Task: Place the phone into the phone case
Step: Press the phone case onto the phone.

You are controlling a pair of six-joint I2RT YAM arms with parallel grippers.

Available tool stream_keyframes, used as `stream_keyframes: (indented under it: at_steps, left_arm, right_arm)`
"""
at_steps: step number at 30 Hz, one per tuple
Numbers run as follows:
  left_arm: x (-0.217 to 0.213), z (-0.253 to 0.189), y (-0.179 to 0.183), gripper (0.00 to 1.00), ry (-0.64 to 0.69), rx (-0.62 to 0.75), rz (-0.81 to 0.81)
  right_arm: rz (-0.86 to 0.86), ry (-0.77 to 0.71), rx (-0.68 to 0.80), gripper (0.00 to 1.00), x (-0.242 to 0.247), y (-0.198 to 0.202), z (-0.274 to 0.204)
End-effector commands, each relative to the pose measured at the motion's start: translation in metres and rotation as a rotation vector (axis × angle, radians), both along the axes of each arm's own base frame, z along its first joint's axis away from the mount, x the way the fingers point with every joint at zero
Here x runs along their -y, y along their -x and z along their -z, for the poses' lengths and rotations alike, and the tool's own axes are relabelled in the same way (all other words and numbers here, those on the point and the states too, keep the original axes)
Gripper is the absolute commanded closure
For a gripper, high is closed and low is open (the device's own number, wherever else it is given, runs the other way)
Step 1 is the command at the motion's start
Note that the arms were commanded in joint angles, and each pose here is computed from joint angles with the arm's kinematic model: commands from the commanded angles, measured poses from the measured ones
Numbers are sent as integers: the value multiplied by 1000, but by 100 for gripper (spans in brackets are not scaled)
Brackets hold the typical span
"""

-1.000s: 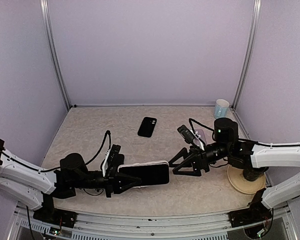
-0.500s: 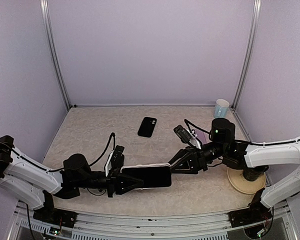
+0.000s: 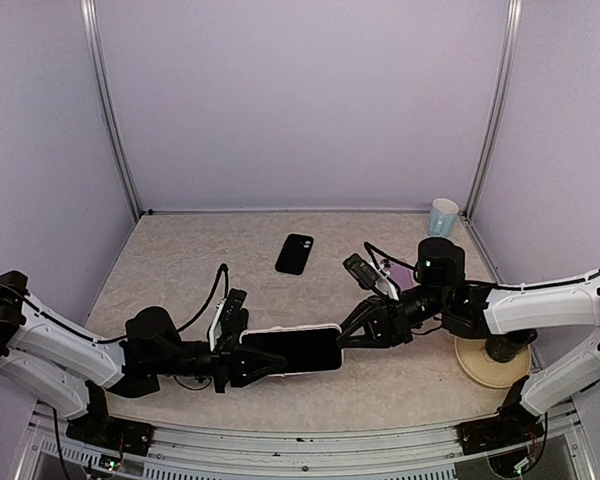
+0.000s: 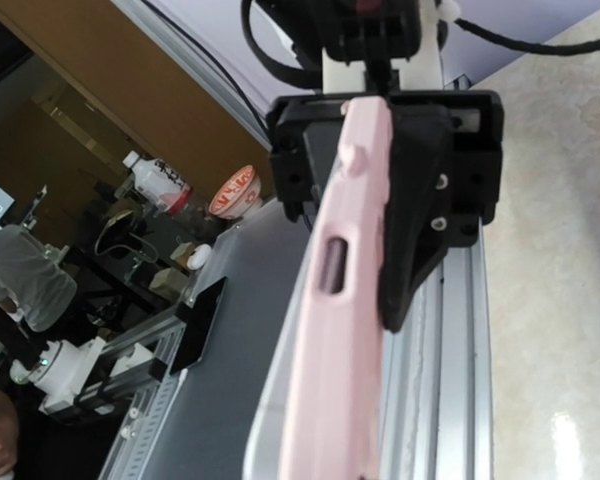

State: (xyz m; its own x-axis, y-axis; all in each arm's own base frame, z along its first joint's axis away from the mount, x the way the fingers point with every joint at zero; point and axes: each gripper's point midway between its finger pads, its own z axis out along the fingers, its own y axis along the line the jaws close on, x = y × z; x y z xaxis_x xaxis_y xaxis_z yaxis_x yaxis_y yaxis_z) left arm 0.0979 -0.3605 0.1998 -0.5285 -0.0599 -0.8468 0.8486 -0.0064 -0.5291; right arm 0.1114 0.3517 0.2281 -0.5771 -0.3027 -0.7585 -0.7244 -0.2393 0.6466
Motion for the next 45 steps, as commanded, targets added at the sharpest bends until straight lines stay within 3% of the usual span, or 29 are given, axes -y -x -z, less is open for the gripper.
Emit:
stream_keyframes:
  at_steps: [1,5,11,18,22,25,33,45]
  left_arm:
    - [-2,-22,-4,100,79,43,-21]
    - [0,-19,-5,98,68,38,-25]
    - [1,-15,-10,87,40,33,-48]
    - [-1,-15,-13,74,29,37,-72]
    - [-1,-15,-14,72,23,37,-77]
    - [-1,-15,-14,74,22,38,-79]
    - [-1,-10,-17,97,13,34,-92]
    - [0,-3,-23,100,-13,18,-120]
  right_arm:
    - [-17,-4,7,84,-4,1,-5]
    - [-12,1,11,90,-5,0,-5]
    - [24,41,13,100,-8,-7,1]
    - [95,90,32,100,-11,-19,7]
    - [139,114,41,100,-12,-26,10]
    - [152,122,42,100,-12,-28,12]
    - [184,128,55,100,-10,-32,10]
    - [204,133,74,100,-5,-31,8]
